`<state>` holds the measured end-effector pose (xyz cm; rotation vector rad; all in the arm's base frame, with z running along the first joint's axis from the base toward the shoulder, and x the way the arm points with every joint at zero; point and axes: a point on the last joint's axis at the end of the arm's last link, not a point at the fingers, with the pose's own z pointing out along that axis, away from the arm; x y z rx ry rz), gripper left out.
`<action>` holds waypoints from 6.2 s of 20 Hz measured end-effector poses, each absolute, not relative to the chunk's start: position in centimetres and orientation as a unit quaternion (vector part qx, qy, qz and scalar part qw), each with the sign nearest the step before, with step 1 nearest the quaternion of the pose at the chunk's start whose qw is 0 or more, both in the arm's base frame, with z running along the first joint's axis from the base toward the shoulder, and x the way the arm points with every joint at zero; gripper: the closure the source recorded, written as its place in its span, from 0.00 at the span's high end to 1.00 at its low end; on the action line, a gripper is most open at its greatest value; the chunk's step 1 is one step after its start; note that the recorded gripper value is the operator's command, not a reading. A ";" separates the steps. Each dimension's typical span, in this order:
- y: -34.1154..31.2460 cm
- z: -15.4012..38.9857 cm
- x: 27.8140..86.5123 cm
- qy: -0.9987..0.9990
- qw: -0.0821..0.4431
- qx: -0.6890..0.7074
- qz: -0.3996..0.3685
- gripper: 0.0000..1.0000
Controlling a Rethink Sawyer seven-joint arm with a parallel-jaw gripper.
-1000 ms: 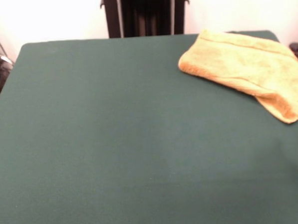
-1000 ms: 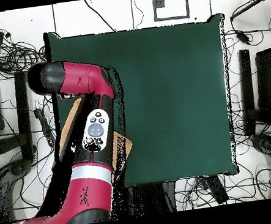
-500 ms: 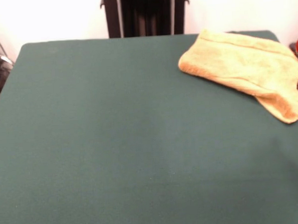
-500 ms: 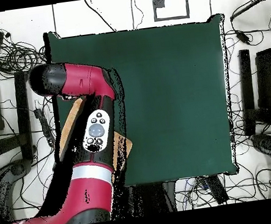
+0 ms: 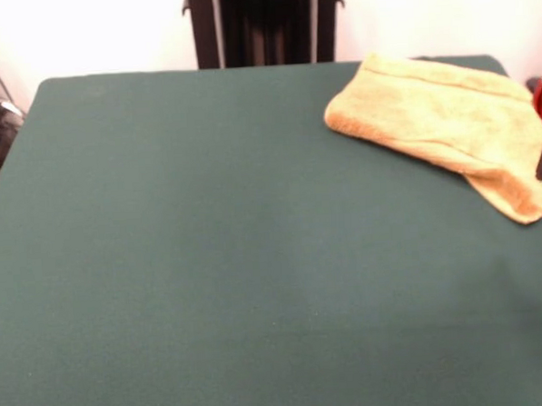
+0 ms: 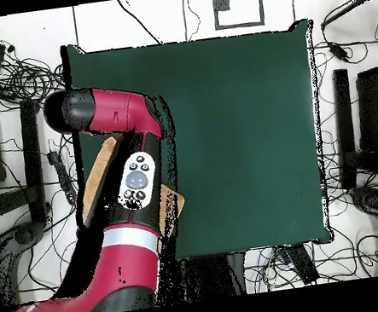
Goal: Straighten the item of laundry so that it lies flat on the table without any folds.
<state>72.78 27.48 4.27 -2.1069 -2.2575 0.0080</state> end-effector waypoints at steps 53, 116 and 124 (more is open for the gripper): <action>24.5 -3.0 72.8 -0.721 -0.003 -0.693 -0.020 1.00; 26.8 -1.0 67.8 -0.700 0.080 -0.710 -0.002 1.00; 26.9 -3.4 67.5 -0.698 0.061 -0.713 -0.008 1.00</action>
